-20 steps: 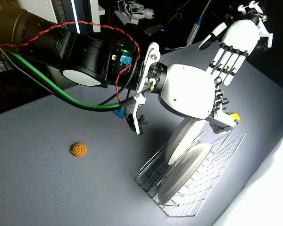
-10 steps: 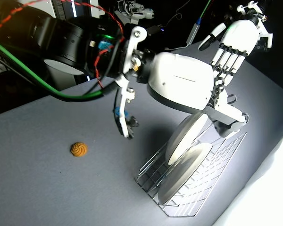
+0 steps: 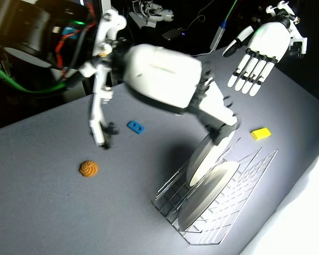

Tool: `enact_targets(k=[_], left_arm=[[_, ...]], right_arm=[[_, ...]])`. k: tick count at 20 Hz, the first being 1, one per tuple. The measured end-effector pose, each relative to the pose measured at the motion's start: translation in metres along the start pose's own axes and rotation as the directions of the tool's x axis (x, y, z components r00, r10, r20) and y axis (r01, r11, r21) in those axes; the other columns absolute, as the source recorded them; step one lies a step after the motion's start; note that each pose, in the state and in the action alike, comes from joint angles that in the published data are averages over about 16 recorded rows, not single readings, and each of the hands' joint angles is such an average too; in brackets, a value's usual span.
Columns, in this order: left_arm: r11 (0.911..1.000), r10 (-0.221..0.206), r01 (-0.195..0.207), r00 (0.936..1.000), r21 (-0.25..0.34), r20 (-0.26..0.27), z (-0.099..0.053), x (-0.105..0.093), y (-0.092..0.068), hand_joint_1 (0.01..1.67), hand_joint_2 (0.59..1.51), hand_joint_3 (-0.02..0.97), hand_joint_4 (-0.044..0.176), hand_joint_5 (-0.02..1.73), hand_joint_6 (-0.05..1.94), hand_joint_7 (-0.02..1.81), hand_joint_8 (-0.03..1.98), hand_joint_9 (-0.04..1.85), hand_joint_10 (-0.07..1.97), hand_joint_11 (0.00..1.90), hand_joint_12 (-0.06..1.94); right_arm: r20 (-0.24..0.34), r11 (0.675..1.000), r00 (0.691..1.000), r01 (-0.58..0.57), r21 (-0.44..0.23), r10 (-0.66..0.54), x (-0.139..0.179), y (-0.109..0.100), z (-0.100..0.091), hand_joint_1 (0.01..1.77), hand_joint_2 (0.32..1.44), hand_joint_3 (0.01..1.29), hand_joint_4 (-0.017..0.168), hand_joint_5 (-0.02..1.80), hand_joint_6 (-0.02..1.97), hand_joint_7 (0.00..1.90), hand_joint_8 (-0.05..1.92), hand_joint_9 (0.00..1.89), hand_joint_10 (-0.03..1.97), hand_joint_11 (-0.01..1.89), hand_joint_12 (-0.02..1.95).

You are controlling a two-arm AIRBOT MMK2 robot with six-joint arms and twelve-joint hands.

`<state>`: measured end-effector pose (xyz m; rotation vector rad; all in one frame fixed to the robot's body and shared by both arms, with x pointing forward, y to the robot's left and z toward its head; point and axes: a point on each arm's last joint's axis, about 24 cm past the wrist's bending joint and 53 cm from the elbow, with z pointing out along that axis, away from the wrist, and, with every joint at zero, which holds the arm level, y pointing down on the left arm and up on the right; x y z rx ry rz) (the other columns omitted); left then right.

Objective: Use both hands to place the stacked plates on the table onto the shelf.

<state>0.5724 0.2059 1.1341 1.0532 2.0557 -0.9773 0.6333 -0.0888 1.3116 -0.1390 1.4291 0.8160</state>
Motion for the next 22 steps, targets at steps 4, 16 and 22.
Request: enact_targets(k=[4,16,22], left_arm=[[0.9986,0.019,-0.019,0.9998,0.050,-0.008,0.005,0.002,-0.017,0.04,1.253,0.014,0.000,0.38,0.74,0.42,0.78,0.42,0.81,0.34,1.09],[0.9839,0.063,-0.062,0.9980,0.168,-0.003,0.015,-0.002,-0.063,0.37,1.304,-0.001,0.114,1.38,1.92,1.52,1.91,1.55,1.93,1.58,1.93],[0.9825,0.064,-0.064,0.9979,0.175,0.005,0.015,-0.004,-0.066,0.55,1.342,-0.009,0.168,1.59,1.93,1.75,1.92,1.79,1.94,1.81,1.93]], right_arm=[[-0.018,1.000,1.000,0.023,0.012,-0.023,0.002,-0.004,-0.011,0.66,1.03,0.01,0.003,0.67,0.77,0.82,0.61,0.81,0.57,0.45,1.45],[-0.067,0.993,0.997,0.032,-0.117,-0.040,0.014,0.010,-0.020,0.46,1.19,0.02,0.072,1.25,1.92,1.34,1.89,1.40,1.90,1.54,1.92],[-0.107,0.983,0.994,0.010,-0.184,-0.030,0.022,0.016,-0.024,0.49,1.32,0.01,0.116,1.52,1.94,1.60,1.91,1.66,1.93,1.84,1.91]])
